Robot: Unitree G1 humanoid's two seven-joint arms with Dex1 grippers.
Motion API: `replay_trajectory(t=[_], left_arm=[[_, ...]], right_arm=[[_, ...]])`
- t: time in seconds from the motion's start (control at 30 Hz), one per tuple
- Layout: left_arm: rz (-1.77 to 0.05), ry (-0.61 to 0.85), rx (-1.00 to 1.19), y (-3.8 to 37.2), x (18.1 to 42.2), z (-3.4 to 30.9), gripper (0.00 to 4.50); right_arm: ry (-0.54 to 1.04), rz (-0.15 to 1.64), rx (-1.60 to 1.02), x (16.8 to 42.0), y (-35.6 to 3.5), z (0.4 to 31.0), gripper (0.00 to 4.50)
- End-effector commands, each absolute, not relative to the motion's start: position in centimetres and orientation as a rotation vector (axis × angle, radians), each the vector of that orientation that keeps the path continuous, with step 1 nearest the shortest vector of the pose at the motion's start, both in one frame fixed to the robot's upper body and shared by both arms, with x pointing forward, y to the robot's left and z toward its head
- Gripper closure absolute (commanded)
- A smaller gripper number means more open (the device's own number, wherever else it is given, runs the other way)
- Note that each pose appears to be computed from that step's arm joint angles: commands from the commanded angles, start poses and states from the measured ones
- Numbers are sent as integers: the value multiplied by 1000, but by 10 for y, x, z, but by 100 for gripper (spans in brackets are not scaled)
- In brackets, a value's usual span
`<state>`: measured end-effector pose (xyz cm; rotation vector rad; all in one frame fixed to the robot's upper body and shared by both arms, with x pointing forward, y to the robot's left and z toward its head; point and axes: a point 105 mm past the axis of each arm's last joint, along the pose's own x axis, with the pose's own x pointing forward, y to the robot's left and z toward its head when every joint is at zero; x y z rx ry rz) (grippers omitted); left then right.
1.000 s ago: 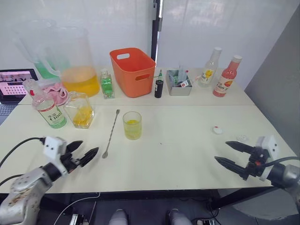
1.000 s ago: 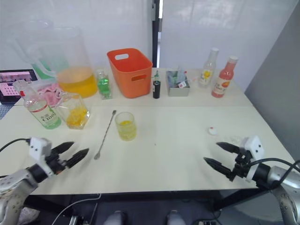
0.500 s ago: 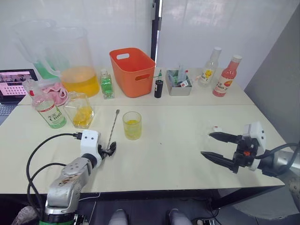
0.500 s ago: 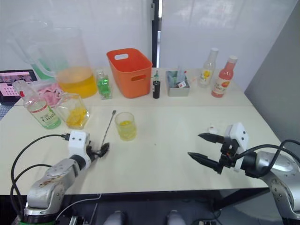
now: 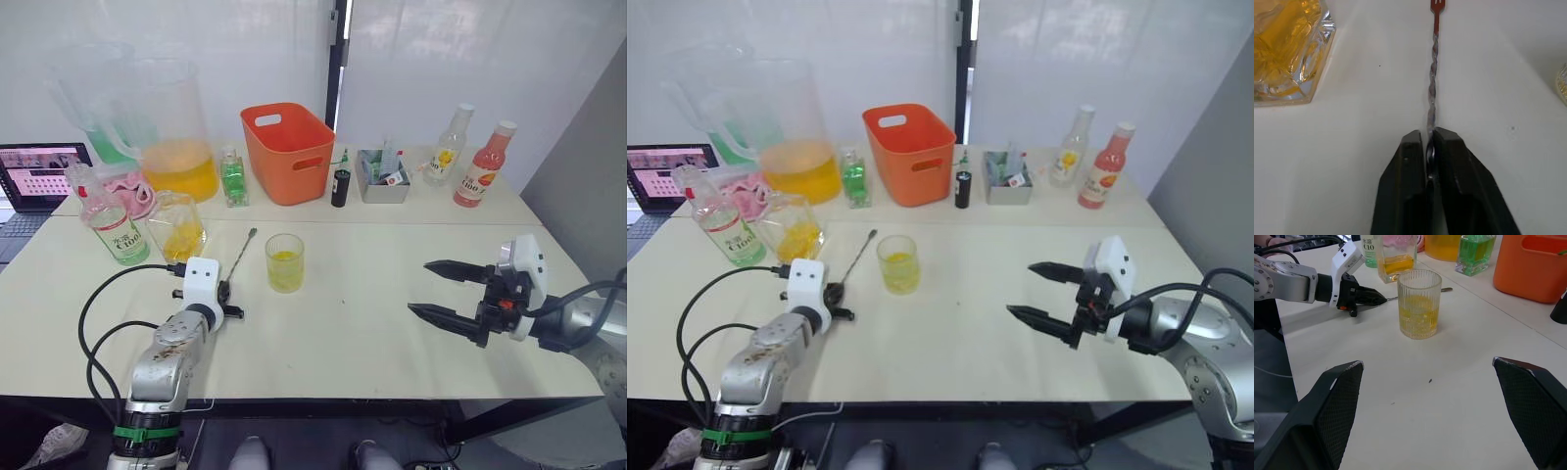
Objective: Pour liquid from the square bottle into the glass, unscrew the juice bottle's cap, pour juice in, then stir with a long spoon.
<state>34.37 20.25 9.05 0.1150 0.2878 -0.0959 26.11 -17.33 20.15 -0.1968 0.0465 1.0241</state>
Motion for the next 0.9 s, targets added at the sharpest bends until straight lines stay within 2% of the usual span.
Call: replay_trajectory(t=[0.03,0.17,0.37,0.47,0.63,0.83,0.9], left_arm=[[-163,354,137,215,327,74,449],[-212,301,191,234,315,87,449],[-392,227,321,254,295,108,449],[-512,281,363,275,275,103,449],[-662,298,376,268,274,101,449],[-703,378,446,283,280,94,449],[-712,397,452,288,278,92,381]], right_arm=[[-26,1052,-178,258,-164,219,0],[-36,1062,-175,259,-159,222,0],[-34,1079,-172,260,-151,221,0],[-50,1082,-159,262,-147,223,0],[-89,1081,-139,263,-138,227,0],[-115,1079,-136,259,-130,228,0],[-138,1083,-129,257,-128,234,0]])
